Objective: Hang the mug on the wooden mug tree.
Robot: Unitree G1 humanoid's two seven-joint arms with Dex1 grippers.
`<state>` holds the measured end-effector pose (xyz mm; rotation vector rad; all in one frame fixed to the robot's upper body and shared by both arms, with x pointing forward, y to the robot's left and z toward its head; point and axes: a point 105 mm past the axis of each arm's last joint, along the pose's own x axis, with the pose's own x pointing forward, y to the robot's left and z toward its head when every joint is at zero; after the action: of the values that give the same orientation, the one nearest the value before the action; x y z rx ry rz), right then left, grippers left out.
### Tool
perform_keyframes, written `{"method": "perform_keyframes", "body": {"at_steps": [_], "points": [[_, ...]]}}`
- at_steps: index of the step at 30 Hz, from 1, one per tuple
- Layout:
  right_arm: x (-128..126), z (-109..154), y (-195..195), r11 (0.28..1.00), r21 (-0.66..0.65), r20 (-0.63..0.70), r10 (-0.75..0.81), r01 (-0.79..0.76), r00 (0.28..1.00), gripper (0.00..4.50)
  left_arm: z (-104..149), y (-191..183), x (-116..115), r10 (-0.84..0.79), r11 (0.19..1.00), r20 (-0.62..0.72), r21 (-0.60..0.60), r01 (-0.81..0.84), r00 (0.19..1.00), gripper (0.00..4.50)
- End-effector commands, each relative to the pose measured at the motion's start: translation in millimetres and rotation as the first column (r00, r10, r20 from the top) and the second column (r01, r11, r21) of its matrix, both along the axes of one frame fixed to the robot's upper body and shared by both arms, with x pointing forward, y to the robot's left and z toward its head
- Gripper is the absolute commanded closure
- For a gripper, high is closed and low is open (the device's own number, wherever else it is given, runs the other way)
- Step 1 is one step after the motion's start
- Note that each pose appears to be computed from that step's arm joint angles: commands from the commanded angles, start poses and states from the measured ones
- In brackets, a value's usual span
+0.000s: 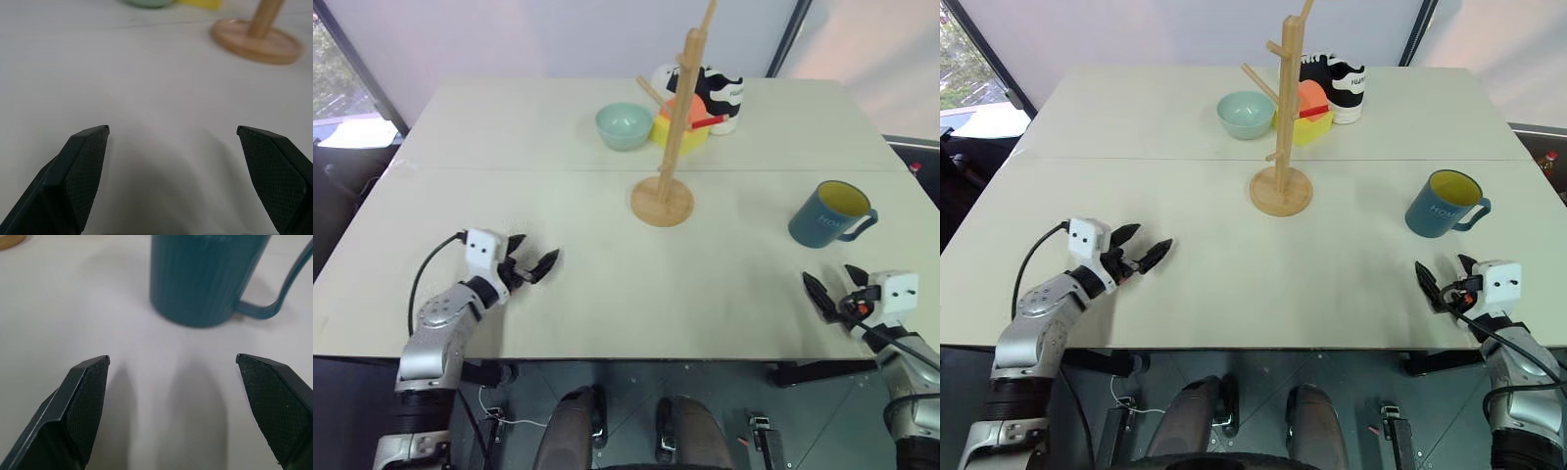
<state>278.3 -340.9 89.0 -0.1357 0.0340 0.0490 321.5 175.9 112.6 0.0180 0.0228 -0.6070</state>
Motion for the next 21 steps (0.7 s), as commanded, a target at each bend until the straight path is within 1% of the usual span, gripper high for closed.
{"method": "perform_keyframes", "body": {"at_steps": [1,5,7,12,16,21], "points": [[-0.3,21.0,-21.8,0.995,-0.029,0.06,-0.098,0.1,0.993,0.19,22.3,-38.2,-17.4,-0.206,0.978,0.061,-0.02,0.207,0.977,0.0],[4.7,28.4,-35.0,0.98,-0.065,0.078,-0.184,0.189,0.98,0.19,31.7,-84.6,-43.0,-0.456,0.89,0.056,0.01,0.456,0.888,0.0],[8.5,31.9,-39.8,0.973,-0.069,0.089,-0.216,0.222,0.972,0.19,34.0,-99.3,-49.5,-0.52,0.854,0.058,0.036,0.519,0.852,0.0],[19.0,38.3,-48.6,0.96,-0.068,0.106,-0.264,0.272,0.959,0.19,44.7,-113.6,-47.4,-0.549,0.836,0.094,0.058,0.546,0.831,0.0],[26.9,40.6,-55.8,0.952,-0.064,0.111,-0.292,0.3,0.95,0.19,52.8,-118.0,-52.0,-0.574,0.819,0.119,0.061,0.571,0.81,0.0],[35.2,40.6,-59.9,0.949,-0.062,0.111,-0.3,0.308,0.948,0.19,54.4,-119.0,-54.4,-0.58,0.815,0.123,0.072,0.575,0.805,0.0]]}}
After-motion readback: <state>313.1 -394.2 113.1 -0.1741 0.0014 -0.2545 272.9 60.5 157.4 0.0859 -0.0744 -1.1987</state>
